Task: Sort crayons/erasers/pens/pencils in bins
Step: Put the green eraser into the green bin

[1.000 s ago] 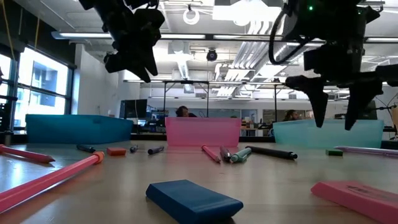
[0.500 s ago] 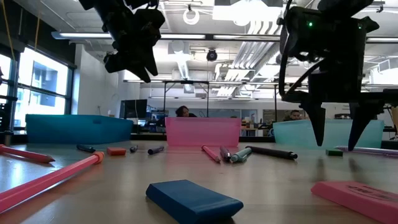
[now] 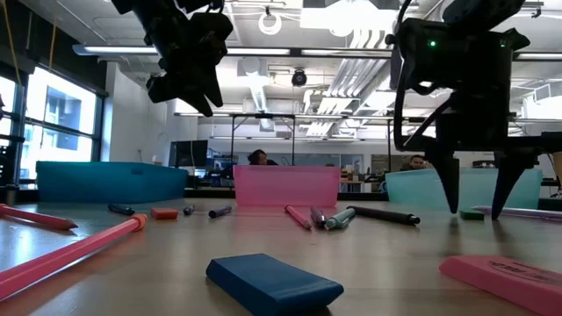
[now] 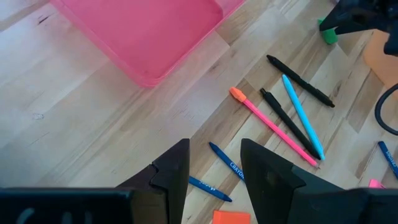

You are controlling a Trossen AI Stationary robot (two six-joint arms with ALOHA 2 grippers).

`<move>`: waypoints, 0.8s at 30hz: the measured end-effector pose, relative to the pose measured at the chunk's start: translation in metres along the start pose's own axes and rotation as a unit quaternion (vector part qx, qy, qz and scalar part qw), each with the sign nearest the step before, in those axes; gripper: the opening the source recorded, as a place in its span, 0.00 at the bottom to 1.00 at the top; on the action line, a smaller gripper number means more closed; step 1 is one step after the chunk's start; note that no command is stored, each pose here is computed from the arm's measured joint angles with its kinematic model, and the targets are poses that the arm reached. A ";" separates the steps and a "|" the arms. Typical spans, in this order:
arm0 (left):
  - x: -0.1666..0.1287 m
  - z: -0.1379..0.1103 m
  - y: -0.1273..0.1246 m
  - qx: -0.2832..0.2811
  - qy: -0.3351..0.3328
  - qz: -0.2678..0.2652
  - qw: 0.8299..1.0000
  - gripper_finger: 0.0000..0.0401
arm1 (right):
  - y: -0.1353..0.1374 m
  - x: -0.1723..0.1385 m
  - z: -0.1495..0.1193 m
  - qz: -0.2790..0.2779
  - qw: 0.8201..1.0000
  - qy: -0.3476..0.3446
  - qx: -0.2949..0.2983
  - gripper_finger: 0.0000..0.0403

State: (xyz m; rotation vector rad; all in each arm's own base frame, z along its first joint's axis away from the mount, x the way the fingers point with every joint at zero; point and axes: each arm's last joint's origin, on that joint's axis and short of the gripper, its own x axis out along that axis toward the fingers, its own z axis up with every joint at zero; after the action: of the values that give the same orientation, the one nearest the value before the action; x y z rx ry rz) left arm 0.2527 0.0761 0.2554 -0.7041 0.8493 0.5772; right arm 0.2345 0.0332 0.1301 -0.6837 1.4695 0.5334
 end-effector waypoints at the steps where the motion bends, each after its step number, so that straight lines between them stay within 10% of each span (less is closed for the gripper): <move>1: 0.000 0.000 0.000 0.000 0.000 0.000 1.000 0.33 | 0.000 0.000 0.000 0.005 1.000 -0.002 0.000 0.41; 11: 0.000 0.000 0.000 0.003 0.000 0.000 1.000 0.33 | 0.002 0.001 0.000 0.021 1.000 -0.006 0.000 0.21; 24: -0.010 0.000 0.002 0.014 -0.008 -0.005 1.000 0.33 | 0.003 -0.010 -0.004 0.012 0.997 -0.024 0.071 0.19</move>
State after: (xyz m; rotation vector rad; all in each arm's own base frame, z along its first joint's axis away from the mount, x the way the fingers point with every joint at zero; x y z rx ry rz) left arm 0.2455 0.0756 0.2633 -0.6778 0.8366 0.5609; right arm 0.2291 0.0334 0.1394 -0.5385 1.4566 0.4562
